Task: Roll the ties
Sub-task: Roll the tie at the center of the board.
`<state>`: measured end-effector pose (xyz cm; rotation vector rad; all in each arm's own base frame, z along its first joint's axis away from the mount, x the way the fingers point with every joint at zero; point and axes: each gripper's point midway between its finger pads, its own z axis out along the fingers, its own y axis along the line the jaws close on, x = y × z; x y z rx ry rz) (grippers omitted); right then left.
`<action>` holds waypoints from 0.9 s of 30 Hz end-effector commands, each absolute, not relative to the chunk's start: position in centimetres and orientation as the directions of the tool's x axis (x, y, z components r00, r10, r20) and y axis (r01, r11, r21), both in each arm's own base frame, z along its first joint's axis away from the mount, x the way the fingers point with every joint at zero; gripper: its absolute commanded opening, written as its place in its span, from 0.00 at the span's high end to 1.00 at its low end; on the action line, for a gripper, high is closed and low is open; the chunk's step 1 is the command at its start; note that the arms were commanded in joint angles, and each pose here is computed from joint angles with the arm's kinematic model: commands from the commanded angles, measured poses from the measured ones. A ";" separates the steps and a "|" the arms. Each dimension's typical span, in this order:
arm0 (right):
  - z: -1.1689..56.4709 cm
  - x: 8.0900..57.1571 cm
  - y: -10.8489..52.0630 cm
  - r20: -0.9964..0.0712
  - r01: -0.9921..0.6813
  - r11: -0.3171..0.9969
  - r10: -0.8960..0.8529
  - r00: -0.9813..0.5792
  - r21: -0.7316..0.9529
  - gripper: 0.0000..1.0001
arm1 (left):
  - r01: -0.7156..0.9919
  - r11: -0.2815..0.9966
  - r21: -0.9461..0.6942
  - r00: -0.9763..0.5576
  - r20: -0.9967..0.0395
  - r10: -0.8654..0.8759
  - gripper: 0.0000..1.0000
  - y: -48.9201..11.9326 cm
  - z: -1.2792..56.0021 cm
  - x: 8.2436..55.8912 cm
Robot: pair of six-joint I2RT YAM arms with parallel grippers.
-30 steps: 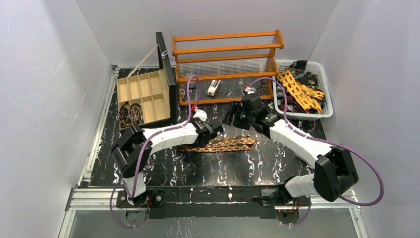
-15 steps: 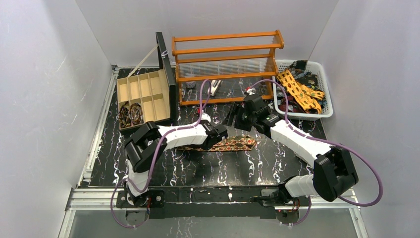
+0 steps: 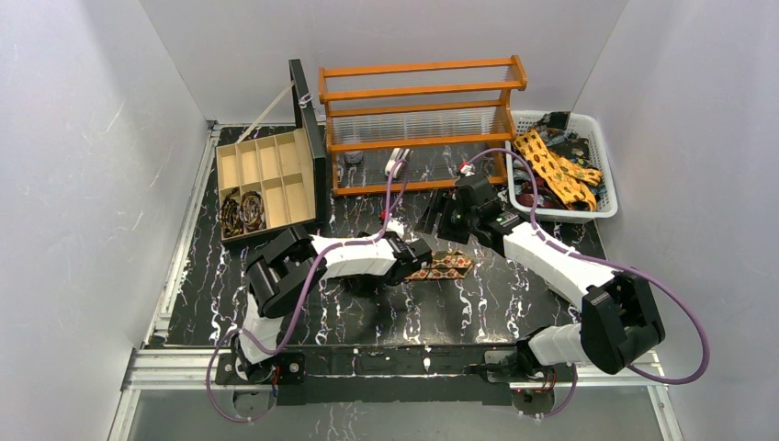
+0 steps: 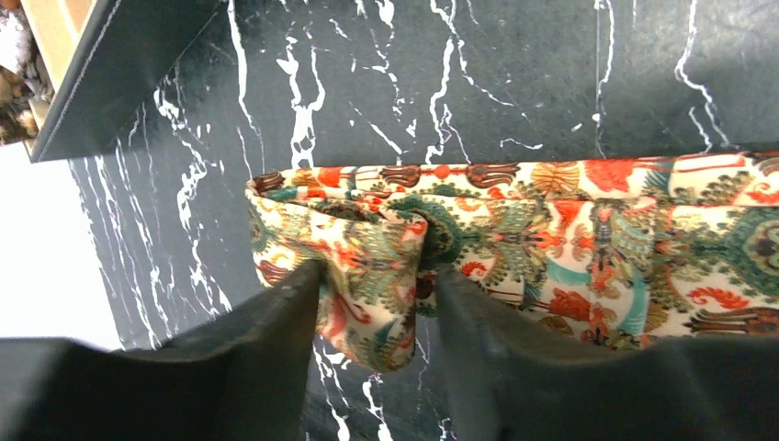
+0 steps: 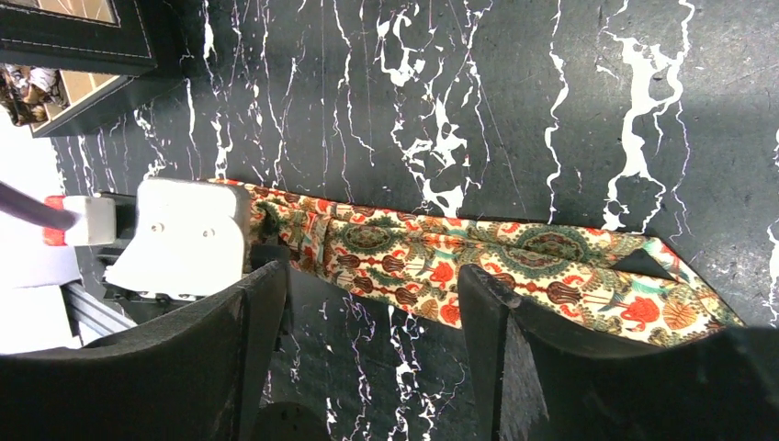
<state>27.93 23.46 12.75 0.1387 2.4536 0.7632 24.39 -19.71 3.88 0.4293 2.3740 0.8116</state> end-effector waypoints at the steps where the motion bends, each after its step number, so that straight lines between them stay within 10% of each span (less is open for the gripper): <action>1: 13.5 28.1 23.5 -0.497 -0.086 0.817 0.259 -0.828 0.570 0.22 | 0.113 0.857 0.503 -0.760 -0.512 0.401 0.41 -22.9 5.3 25.0; 14: 15.4 27.3 28.0 -0.546 -0.385 0.631 0.073 -0.835 0.674 0.19 | 0.036 0.999 -0.018 -0.707 -0.707 0.012 0.22 -22.0 13.6 23.4; 27: 13.0 24.7 39.0 -0.460 -0.404 0.637 -0.086 -0.884 0.657 0.53 | -0.254 0.906 -0.339 -0.755 -0.516 -0.405 0.16 -11.7 8.8 22.0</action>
